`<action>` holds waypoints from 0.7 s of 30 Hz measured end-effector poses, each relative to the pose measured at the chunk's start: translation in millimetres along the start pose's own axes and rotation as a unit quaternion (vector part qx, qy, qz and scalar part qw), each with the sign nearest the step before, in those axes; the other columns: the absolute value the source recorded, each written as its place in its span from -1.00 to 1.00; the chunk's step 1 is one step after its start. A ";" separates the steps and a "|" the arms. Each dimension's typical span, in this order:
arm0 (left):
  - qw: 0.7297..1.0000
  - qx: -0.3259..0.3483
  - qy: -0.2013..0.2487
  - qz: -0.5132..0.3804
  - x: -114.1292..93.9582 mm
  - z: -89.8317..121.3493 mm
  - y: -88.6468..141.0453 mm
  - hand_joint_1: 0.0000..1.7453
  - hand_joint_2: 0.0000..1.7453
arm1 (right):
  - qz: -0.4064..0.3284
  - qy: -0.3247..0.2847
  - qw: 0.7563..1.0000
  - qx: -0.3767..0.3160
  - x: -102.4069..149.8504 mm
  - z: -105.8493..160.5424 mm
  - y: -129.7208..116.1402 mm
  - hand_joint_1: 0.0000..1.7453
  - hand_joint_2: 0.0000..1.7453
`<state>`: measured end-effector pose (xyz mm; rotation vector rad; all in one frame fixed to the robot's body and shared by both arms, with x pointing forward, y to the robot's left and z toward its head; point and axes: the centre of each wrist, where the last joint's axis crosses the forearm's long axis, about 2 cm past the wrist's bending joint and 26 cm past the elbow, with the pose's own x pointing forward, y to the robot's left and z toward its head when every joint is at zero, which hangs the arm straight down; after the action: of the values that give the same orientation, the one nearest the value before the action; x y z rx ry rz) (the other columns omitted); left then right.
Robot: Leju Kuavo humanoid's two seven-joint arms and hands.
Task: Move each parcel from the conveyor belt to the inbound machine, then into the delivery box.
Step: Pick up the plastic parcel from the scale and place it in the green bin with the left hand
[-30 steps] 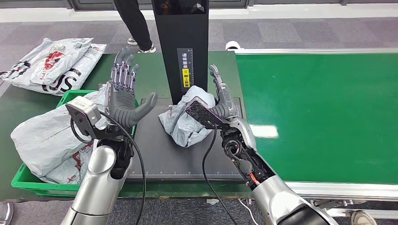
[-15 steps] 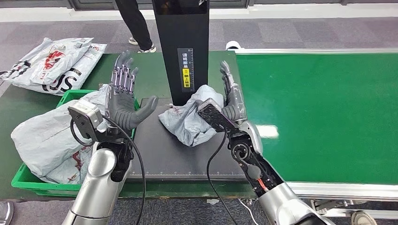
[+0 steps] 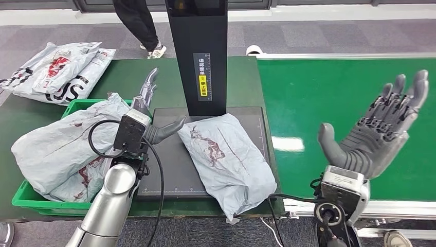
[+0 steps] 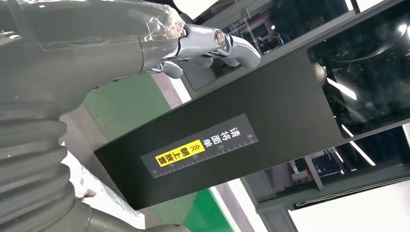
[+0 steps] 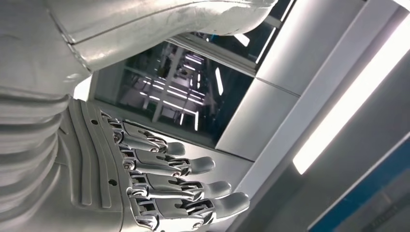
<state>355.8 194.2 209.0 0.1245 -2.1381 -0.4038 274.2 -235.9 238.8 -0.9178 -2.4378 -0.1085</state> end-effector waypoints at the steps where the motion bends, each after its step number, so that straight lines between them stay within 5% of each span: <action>1: 1.000 -0.001 0.001 0.000 -0.5 0.1 -0.2 -1.00 1.00 | 0.001 -0.002 1.000 -0.004 0.9 -0.9 -2.5 -1.00 1.00; 12: 1.000 -0.016 0.009 -0.008 -2.1 -1.2 -1.9 -1.00 1.00 | 0.018 0.014 0.999 -0.030 -4.5 -7.2 -17.3 -1.00 1.00; 21: 0.952 -0.246 0.065 -0.172 -27.3 -16.9 -43.0 -1.00 1.00 | 0.019 0.038 0.999 -0.033 -17.7 -10.9 -15.8 -1.00 1.00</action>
<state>382.5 156.3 182.0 0.2301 -1.8244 -1.0896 280.2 -261.2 240.8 -0.9698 -2.3577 -0.2093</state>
